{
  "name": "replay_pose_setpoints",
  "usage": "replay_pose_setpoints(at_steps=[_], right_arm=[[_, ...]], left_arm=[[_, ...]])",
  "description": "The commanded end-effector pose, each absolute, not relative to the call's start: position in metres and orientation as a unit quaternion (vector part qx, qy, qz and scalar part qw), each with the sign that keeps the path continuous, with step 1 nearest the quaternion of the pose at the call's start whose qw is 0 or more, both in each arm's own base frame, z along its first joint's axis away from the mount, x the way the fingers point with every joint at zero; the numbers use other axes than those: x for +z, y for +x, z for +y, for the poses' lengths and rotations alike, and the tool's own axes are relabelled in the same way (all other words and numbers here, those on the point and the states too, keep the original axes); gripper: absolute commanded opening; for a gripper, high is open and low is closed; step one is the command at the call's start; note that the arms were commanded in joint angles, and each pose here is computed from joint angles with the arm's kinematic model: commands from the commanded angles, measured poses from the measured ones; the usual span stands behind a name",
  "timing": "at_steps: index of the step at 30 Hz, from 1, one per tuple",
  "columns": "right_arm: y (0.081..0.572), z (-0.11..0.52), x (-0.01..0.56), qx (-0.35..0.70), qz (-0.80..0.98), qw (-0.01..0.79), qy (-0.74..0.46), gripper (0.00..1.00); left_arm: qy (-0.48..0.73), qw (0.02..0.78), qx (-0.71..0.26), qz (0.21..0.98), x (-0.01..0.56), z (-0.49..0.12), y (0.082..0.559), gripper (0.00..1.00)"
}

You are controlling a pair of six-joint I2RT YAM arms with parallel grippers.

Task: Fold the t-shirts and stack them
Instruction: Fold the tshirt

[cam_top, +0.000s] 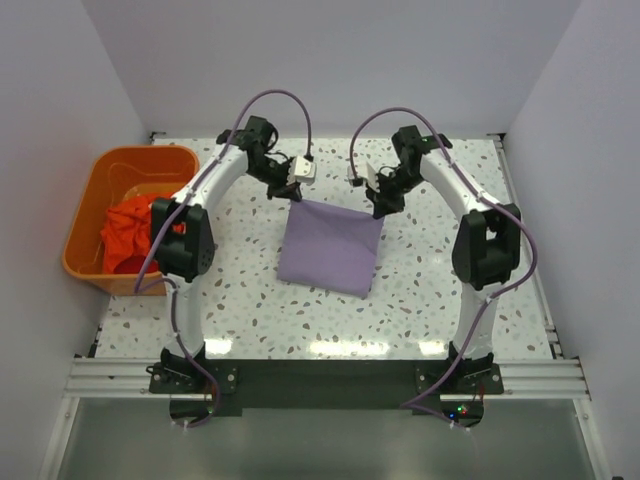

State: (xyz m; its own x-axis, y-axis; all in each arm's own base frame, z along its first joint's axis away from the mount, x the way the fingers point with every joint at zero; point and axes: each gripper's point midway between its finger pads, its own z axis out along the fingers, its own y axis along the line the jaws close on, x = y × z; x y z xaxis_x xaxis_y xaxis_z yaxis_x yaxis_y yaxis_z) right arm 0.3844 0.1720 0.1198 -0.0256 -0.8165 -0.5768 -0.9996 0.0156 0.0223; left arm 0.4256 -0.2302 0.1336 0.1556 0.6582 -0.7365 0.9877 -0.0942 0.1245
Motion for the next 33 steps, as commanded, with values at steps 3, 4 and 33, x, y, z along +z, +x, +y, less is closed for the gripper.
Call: replay_pose_setpoints(at_steps=[3, 4, 33], right_arm=[[0.4, 0.168, 0.123, 0.21, 0.678, 0.222, -0.668, 0.0], [0.402, 0.168, 0.116, 0.209, 0.682, 0.217, -0.666, 0.0], [0.517, 0.157, 0.155, 0.069, 0.814, 0.408, -0.408, 0.73]], left_arm=[[0.696, 0.369, -0.243, 0.566, 0.145, -0.239, 0.457, 0.0], [0.692, 0.368, -0.245, 0.571, 0.14, -0.24, 0.459, 0.0], [0.395, 0.451, -0.233, 0.765, 0.142, -0.218, 0.514, 0.52]])
